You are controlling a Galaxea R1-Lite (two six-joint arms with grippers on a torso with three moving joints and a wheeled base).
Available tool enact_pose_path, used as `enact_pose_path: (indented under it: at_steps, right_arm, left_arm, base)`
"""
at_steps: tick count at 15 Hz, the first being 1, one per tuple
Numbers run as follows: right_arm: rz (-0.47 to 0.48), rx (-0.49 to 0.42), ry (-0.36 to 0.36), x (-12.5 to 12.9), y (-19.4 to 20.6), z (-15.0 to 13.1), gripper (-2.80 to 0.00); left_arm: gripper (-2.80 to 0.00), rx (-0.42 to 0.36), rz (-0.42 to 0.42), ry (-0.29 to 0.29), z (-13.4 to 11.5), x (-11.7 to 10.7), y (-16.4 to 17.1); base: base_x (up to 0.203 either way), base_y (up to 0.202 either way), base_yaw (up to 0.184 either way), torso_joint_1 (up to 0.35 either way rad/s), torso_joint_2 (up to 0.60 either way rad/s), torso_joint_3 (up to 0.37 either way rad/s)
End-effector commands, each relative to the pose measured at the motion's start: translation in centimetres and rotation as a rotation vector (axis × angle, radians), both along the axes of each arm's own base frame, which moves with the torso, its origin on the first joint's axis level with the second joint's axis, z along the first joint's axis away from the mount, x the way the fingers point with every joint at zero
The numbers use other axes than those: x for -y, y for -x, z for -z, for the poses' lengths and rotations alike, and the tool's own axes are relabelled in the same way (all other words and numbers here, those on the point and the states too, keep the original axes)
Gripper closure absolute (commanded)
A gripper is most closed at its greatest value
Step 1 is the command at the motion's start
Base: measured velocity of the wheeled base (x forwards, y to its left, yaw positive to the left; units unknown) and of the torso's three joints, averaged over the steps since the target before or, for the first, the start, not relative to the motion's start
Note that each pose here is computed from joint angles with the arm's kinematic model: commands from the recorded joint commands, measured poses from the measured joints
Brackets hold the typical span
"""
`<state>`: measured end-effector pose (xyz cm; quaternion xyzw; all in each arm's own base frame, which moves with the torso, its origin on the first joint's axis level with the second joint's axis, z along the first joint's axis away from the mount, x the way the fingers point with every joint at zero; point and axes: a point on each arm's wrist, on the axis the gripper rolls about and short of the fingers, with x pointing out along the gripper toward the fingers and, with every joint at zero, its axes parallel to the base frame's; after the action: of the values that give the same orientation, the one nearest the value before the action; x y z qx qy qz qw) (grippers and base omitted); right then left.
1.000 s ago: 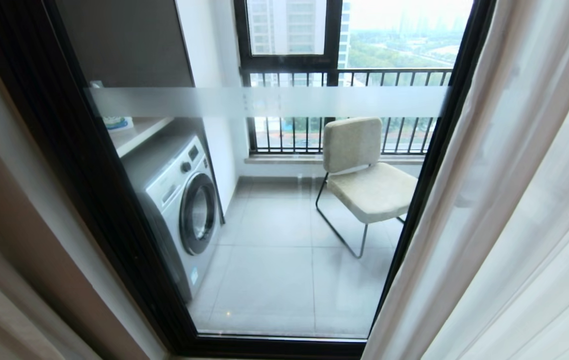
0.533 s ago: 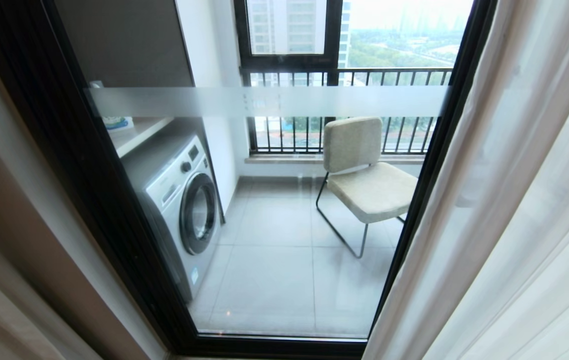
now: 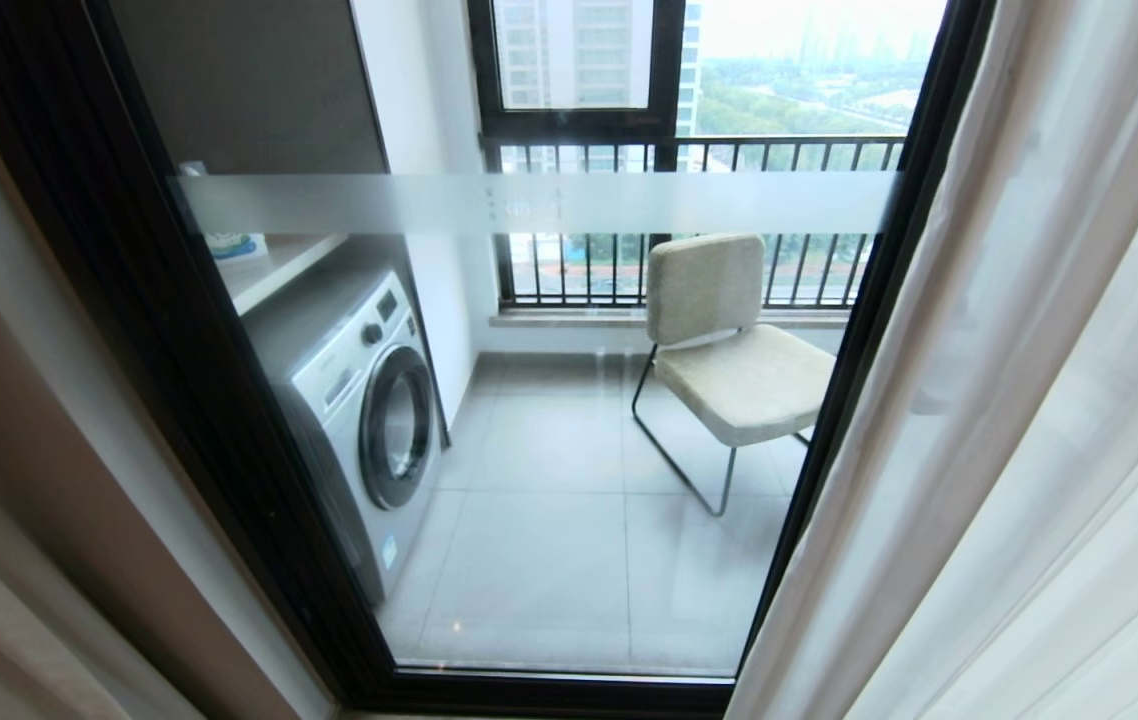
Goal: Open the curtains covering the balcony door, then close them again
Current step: Pull the inner curtains open on both sides
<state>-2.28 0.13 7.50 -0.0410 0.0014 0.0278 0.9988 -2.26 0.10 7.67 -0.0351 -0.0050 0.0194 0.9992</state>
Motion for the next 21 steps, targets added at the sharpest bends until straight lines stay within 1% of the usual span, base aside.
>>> enact_pose_path:
  at_steps: [1, 8, 10, 11, 12, 14, 15, 17, 18, 21]
  right_arm:
    - [-0.001, 0.001, 0.001, 0.0, 0.0, 0.0, 0.00]
    - [-0.003, 0.001, 0.010, 0.0, 0.0, 0.0, 0.00]
    - [-0.004, 0.006, 0.064, 0.0, 0.0, -0.1, 0.00]
    - [-0.011, 0.011, 0.073, 0.0, 0.0, -0.6, 0.00]
    - [-0.041, 0.017, 0.074, -0.1, 0.1, -1.6, 0.00]
    - [-0.093, -0.009, 0.074, -0.2, -0.6, -3.9, 0.00]
    - [-0.109, -0.021, 0.074, -0.2, -1.2, -5.2, 0.00]
    - [-0.133, -0.034, 0.065, -0.3, -3.4, -8.6, 0.00]
    - [-0.143, -0.026, 0.057, -0.3, -4.8, -10.5, -2.80]
    - [-0.169, 0.038, 0.040, -0.6, -9.3, -15.7, -2.80]
  left_arm:
    - [0.00, 0.002, -0.001, 0.001, 0.0, 0.0, 0.0]
    - [0.00, 0.002, -0.002, 0.001, 0.0, 0.0, 0.0]
    - [0.00, 0.002, -0.001, 0.001, 0.0, 0.0, 0.0]
    - [0.00, 0.002, -0.002, 0.001, 0.0, 0.0, 0.0]
    - [0.00, 0.002, -0.002, 0.001, 0.0, 0.0, 0.0]
    - [0.00, 0.002, -0.002, 0.001, 0.0, 0.0, 0.0]
    - [0.00, 0.002, -0.002, 0.001, 0.0, 0.0, 0.0]
    - [0.00, 0.002, -0.002, 0.001, 0.0, 0.0, 0.0]
    - [0.00, 0.002, -0.002, 0.001, 0.0, 0.0, 0.0]
    - [0.00, 0.002, -0.002, 0.001, 0.0, 0.0, 0.0]
  base:
    - [0.000, 0.000, 0.000, 0.000, 0.00, 0.000]
    - [0.000, 0.000, 0.000, 0.000, 0.00, 0.000]
    - [0.000, 0.000, 0.000, 0.000, 0.00, 0.000]
    - [0.000, 0.000, 0.000, 0.000, 0.00, 0.000]
    - [0.000, 0.000, 0.000, 0.000, 0.00, 0.000]
    - [0.000, 0.000, 0.000, 0.000, 0.00, 0.000]
    - [0.000, 0.000, 0.000, 0.000, 0.00, 0.000]
    - [0.000, 0.000, 0.000, 0.000, 0.00, 0.000]
    - [0.000, 0.000, 0.000, 0.000, 0.00, 0.000]
    - [0.000, 0.000, 0.000, 0.000, 0.00, 0.000]
